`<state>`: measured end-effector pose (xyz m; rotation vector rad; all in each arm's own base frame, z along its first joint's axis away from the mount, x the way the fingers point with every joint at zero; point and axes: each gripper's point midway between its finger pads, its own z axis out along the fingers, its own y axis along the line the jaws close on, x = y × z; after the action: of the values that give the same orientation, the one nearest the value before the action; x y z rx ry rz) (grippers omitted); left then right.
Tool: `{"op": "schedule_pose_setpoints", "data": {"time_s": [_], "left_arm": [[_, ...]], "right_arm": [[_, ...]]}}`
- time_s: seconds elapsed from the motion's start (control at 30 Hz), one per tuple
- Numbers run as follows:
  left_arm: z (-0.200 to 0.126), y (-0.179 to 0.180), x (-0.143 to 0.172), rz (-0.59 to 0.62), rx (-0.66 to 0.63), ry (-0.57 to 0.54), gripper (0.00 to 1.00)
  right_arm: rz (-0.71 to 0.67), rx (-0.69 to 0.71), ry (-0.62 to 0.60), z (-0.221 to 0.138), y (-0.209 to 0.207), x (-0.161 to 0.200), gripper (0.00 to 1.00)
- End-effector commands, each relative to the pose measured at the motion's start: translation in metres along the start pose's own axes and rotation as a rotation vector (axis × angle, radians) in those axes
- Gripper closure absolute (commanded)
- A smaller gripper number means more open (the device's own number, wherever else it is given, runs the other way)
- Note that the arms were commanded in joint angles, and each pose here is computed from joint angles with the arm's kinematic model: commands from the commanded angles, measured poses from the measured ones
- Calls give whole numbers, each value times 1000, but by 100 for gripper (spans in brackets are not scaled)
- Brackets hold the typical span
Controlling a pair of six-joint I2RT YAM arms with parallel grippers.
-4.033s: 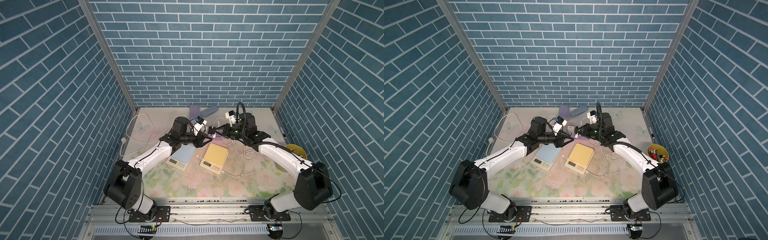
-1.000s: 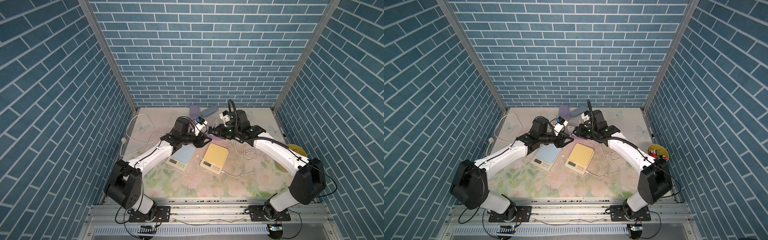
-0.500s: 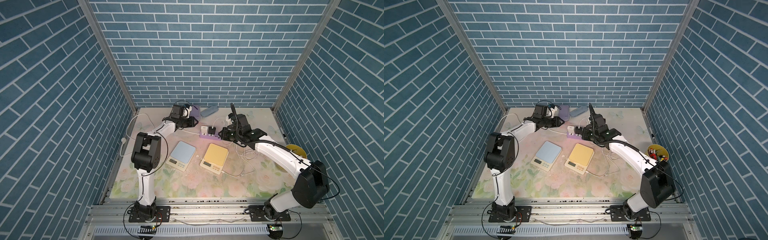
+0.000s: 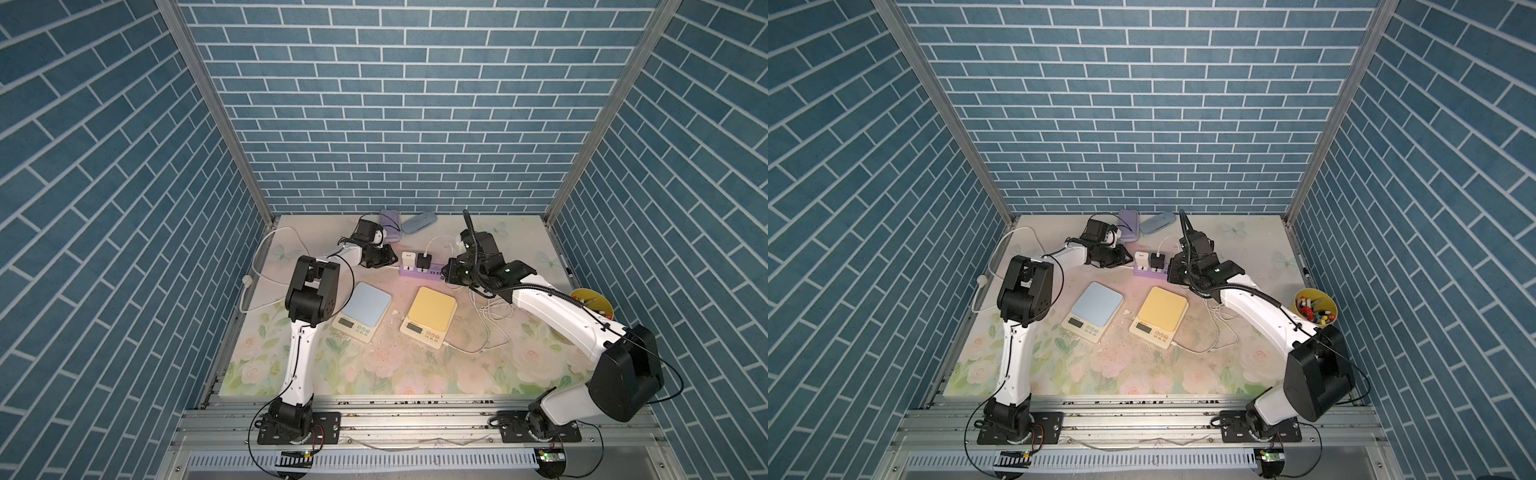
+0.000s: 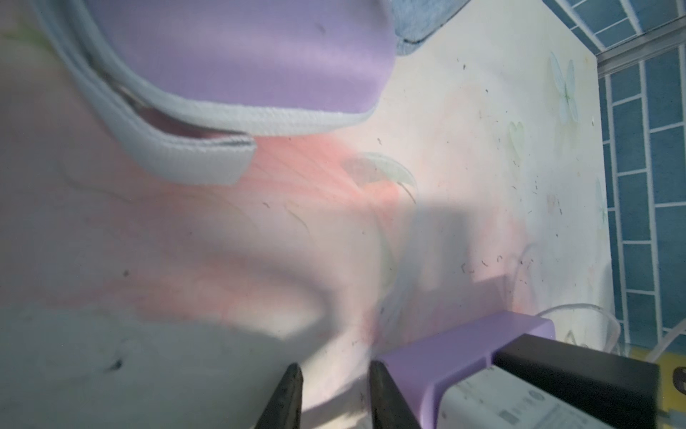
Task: Charge the electronic scale
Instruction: Adjust the socket at the center of the board.
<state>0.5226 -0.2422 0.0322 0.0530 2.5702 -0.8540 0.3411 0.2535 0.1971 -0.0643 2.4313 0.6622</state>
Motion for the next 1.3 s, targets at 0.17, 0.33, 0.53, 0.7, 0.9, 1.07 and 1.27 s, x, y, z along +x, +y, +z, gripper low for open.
{"op": "schedule_pose_setpoints", "data": {"time_s": [0.17, 0.33, 0.53, 0.7, 0.9, 1.07, 1.27], "left_arm": [[-21, 16, 62, -66, -95, 52, 64], [-27, 14, 90, -95, -72, 72, 64], [-45, 3, 91, -83, -48, 23, 61], [-47, -9, 83, -99, 17, 12, 60], [-46, -11, 76, -137, 63, -6, 60], [-47, -10, 71, -155, 74, -17, 60], [-48, -9, 72, -165, 77, -23, 60]], "right_arm": [[-81, 32, -2, 10, 8, -16, 100], [-150, 39, 8, 25, 24, -24, 100], [-270, 59, -32, 59, 48, -28, 100], [-319, 78, -84, 91, 56, -27, 100], [-356, 81, -123, 111, 64, -28, 100], [-366, 112, -108, 127, 59, -25, 100], [-354, 122, -104, 141, 55, -19, 100]]}}
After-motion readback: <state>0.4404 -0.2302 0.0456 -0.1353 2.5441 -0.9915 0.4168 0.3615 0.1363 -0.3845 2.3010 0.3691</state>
